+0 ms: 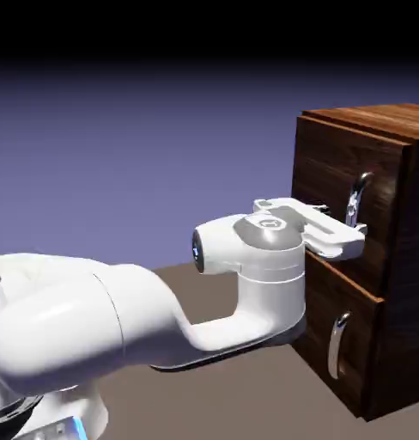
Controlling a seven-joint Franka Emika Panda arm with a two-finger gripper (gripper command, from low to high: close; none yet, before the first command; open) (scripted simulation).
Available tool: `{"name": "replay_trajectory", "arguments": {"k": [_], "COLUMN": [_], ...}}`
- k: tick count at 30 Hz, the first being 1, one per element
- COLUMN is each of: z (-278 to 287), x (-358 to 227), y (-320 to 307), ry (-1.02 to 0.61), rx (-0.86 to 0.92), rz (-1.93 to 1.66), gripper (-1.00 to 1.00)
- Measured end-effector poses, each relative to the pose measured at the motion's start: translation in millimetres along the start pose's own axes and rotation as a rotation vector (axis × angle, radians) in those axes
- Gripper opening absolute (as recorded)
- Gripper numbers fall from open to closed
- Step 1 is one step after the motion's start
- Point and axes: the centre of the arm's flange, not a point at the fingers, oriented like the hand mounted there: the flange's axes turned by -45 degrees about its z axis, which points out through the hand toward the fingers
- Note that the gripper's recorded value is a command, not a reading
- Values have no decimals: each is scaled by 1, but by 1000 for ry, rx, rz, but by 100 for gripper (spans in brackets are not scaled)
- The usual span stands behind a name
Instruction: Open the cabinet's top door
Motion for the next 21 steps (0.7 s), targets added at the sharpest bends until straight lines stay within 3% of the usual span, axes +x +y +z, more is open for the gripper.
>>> {"name": "replay_trajectory", "arguments": {"k": [15, 21], "z": [-74, -73], "x": [1, 1], "y": [63, 62], "ry": [-4, -6], "rx": [351, 346], "rz": [-5, 1], "gripper": [-100, -100]}}
